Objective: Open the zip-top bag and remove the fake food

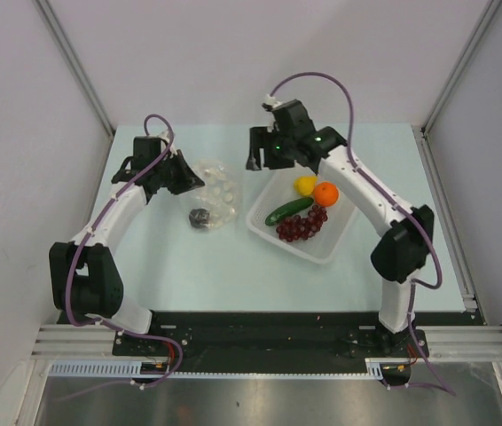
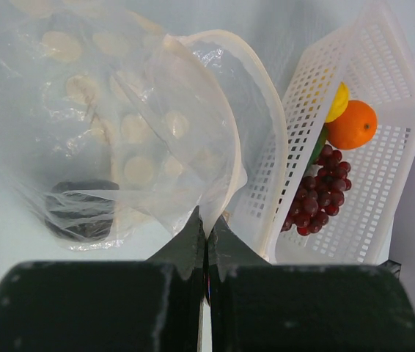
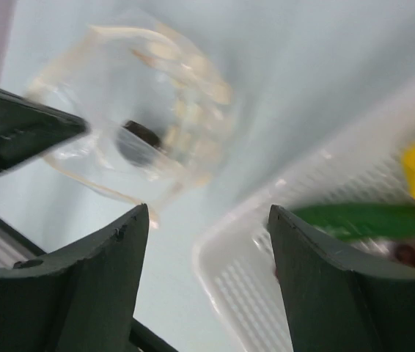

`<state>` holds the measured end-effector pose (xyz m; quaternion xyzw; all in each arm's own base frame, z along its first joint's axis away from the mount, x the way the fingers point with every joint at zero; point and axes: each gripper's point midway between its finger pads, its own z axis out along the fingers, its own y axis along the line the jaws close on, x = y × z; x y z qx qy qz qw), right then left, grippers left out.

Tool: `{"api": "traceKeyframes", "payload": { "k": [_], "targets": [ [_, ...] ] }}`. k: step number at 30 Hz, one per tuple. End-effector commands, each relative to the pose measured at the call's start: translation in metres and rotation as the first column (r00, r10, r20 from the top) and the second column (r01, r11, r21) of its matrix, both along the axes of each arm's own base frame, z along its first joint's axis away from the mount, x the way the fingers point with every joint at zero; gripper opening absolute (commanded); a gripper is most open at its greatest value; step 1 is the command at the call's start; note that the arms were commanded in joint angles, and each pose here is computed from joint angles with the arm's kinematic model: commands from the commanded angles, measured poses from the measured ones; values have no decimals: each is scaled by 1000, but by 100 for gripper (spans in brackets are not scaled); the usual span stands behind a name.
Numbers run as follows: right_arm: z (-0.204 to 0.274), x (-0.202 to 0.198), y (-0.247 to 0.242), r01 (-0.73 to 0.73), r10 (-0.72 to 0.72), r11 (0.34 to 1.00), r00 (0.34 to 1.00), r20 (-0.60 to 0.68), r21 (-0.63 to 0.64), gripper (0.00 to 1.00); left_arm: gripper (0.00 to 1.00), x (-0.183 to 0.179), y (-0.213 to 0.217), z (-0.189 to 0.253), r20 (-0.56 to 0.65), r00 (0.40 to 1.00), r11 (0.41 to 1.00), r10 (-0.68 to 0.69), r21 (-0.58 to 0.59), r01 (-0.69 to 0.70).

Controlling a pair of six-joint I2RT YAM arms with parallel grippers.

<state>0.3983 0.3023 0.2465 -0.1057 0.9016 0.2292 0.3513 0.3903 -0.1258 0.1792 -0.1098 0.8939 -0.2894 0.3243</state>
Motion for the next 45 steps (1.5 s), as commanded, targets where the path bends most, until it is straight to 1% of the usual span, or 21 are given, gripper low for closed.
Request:
{"api": "traceKeyframes", "payload": {
  "k": [1, 2, 3, 5, 6, 8, 10, 12, 15, 19, 23, 25, 30, 35, 37, 38, 39, 41, 42, 44, 45],
  "targets": [
    [17, 5, 73, -148, 145, 981, 989, 30, 127, 69, 0, 5, -6, 35, 93, 996, 999, -13, -41, 16],
    [5, 8, 87, -171, 171, 975, 985, 7, 141, 67, 0, 5, -7, 36, 96, 995, 999, -16, -41, 20],
    [13, 12, 98, -184, 182, 968, 983, 30, 170, 65, 0, 4, -6, 35, 94, 996, 999, -11, -37, 15],
    [-3, 14, 117, -200, 206, 958, 978, -9, 205, 57, 0, 5, -6, 36, 100, 995, 999, -10, -37, 14],
    [-3, 16, 125, -212, 218, 950, 976, -2, 228, 52, 0, 5, -6, 36, 104, 995, 999, -12, -33, 15],
    [-12, 11, 138, -218, 236, 939, 971, -38, 265, 47, 0, 7, -6, 41, 112, 994, 999, -13, -32, 16],
    [-33, 11, 146, -210, 241, 937, 967, -81, 280, 37, 0, 7, -7, 45, 117, 993, 999, -20, -31, 23],
    [-49, 9, 152, -190, 236, 935, 964, -122, 300, 29, 0, 8, -7, 49, 125, 992, 999, -22, -33, 26],
    [-71, 10, 156, -177, 234, 935, 959, -161, 306, 28, 0, 8, -10, 53, 134, 991, 998, -29, -44, 35],
    [-86, 10, 166, -189, 253, 932, 950, -181, 309, 28, 0, 4, -19, 52, 127, 991, 996, -43, -66, 52],
    [-102, 8, 176, -191, 274, 923, 936, -222, 334, 29, 0, -1, -38, 54, 133, 988, 992, -83, -89, 95],
    [-112, 4, 179, -191, 282, 921, 928, -243, 339, 29, 0, 0, -45, 55, 134, 986, 990, -99, -90, 112],
    [-131, 1, 187, -192, 304, 908, 913, -272, 372, 38, 0, -1, -55, 54, 126, 984, 985, -126, -99, 139],
    [-152, 1, 181, -154, 285, 915, 902, -324, 374, 39, 0, -1, -58, 48, 109, 985, 985, -133, -97, 144],
    [-152, 4, 176, -132, 273, 911, 903, -332, 390, 40, 11, -2, -52, 45, 97, 989, 990, -114, -67, 121],
    [-157, 3, 174, -119, 269, 909, 899, -345, 398, 40, 19, -3, -49, 49, 110, 988, 992, -106, -58, 113],
    [-155, 6, 170, -114, 265, 908, 902, -341, 404, 40, 34, -4, -46, 51, 119, 988, 993, -103, -41, 109],
    [-161, 5, 166, -115, 269, 909, 896, -353, 402, 41, 46, -5, -34, 62, 159, 985, 997, -71, 0, 72],
    [-162, 5, 165, -114, 269, 909, 895, -356, 401, 41, 51, -8, -27, 61, 155, 986, 998, -65, 33, 61],
    [-167, 4, 164, -113, 273, 910, 889, -369, 400, 41, 53, -9, -4, 70, 177, 984, 997, -5, 83, -10],
    [-166, 4, 164, -115, 274, 909, 889, -367, 400, 41, 52, -14, 6, 66, 157, 987, 994, 25, 99, -41]
  ]
}}
